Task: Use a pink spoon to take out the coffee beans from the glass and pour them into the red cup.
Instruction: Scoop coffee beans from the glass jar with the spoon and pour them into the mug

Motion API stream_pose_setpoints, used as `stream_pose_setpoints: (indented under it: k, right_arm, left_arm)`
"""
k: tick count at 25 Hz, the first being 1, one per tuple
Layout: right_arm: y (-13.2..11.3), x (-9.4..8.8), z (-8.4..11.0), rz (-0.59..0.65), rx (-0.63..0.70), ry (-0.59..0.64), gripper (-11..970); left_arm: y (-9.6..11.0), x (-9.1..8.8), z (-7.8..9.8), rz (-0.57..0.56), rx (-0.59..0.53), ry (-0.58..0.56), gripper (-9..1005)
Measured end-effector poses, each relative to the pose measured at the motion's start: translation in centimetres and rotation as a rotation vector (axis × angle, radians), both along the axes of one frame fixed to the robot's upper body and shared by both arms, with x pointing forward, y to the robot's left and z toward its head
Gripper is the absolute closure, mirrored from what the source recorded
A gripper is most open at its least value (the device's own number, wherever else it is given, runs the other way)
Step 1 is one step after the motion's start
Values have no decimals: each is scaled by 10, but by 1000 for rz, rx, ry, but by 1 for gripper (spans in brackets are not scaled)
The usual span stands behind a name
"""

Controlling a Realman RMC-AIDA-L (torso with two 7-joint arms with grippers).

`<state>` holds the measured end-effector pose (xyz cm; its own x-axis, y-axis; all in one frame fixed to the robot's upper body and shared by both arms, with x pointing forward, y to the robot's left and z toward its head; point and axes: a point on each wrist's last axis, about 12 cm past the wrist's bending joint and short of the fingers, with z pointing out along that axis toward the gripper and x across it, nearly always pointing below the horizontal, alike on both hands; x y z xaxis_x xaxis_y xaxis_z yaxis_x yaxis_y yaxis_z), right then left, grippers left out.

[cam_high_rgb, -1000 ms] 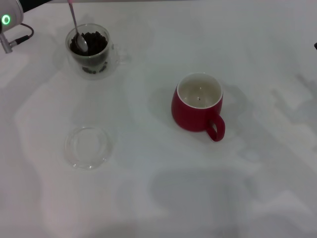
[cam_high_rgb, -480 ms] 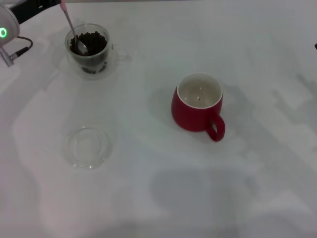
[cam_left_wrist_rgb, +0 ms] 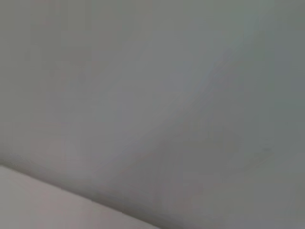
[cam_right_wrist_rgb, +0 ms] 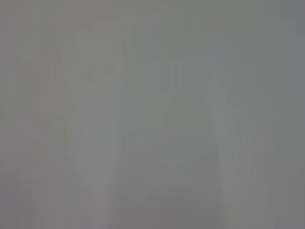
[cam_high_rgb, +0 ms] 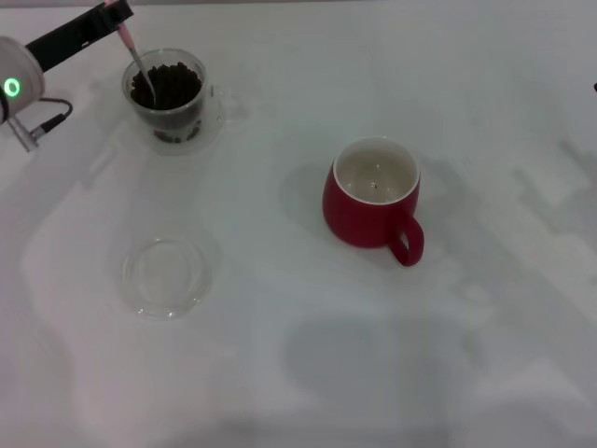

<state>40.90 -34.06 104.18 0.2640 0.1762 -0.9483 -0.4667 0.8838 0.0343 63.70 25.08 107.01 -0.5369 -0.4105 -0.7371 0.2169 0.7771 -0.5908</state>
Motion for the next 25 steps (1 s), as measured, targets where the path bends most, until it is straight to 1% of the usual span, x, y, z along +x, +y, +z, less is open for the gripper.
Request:
stream_pose_setpoints:
  k: [3,5,9,18,25]
  right_arm:
    - [-1,0,0,-5,-1,2,115]
    - [-2,0,0,-8,-4,6,115]
    - [-3,1,0,-7,-8,9,115]
    - [-5,1,-1,-10,-14,14,115]
    - [-6,1,-4,-14,-9,56,115]
  left_arm:
    - [2,-3,-3,17,-27,12,866]
    - [5,-9,-6,26,-83,28,865]
    - [7,-13,-8,39,-139,36,865]
    - [17,-31,-18,81,-276,84,866]
    - [22,-43,-26,111,-367,112,865]
